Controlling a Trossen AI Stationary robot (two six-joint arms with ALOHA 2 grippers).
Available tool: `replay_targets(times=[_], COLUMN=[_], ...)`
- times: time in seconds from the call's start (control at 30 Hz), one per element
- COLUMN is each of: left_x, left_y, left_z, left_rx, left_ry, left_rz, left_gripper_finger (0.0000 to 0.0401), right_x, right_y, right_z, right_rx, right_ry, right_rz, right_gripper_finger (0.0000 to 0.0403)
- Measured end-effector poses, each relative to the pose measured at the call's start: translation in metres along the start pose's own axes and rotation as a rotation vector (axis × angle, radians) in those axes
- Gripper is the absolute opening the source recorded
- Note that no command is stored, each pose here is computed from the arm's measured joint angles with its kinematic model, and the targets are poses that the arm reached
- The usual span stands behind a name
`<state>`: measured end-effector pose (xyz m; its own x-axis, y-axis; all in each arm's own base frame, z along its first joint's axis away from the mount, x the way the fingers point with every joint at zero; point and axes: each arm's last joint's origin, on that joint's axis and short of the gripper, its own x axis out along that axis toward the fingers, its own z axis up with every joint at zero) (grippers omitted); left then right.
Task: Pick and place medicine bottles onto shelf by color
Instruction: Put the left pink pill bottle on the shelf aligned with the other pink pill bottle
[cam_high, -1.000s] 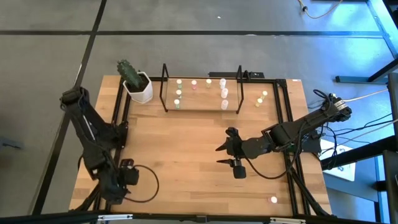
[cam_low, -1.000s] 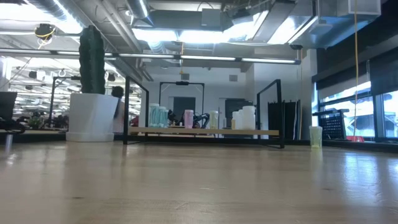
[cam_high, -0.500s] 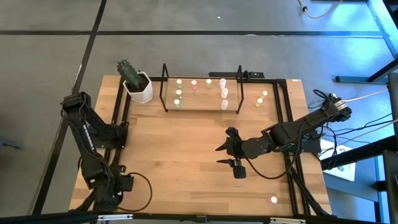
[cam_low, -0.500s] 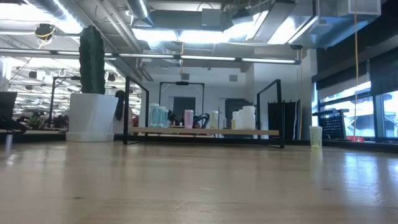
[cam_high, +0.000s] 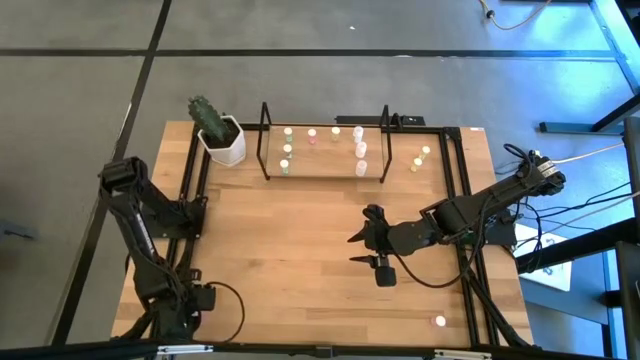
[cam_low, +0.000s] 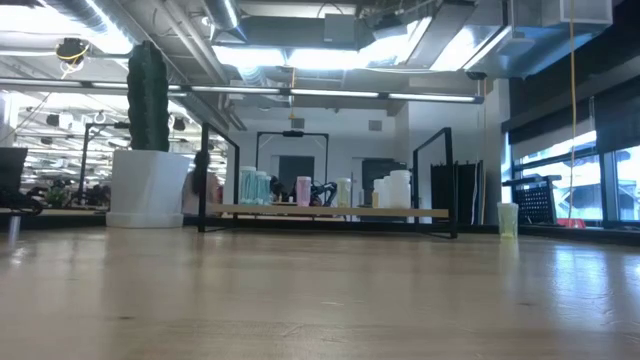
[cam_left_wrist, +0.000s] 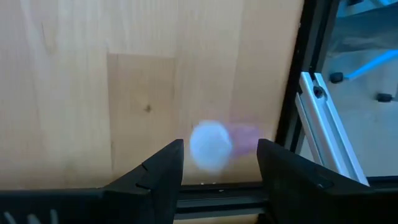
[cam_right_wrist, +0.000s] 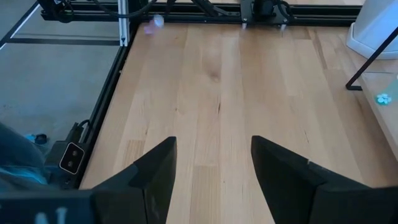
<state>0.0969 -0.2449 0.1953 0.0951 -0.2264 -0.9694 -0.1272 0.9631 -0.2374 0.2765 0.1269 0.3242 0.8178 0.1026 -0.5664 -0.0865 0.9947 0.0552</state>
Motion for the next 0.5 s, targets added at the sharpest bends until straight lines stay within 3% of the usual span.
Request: replay_targets(times=[0.37,0.5], left_x=[0.0,-0.0001], left_y=[-0.0007,-0.0048], left_z=[0.0002,0.0012], left_rx=[-0.001,-0.074], left_ry=[-0.002,-0.01], left_rz=[-0.007,-0.049], left_gripper_finger=[0.0198,0.0198], right_x=[0.0,0.0], right_y=[0.0,0.0], right_z=[0.0,0.0], right_rx=[-0.001,-0.002], right_ry=[0.0,0.0], right_rz=[0.0,0.0], right_gripper_finger=[0.0209,0.0209])
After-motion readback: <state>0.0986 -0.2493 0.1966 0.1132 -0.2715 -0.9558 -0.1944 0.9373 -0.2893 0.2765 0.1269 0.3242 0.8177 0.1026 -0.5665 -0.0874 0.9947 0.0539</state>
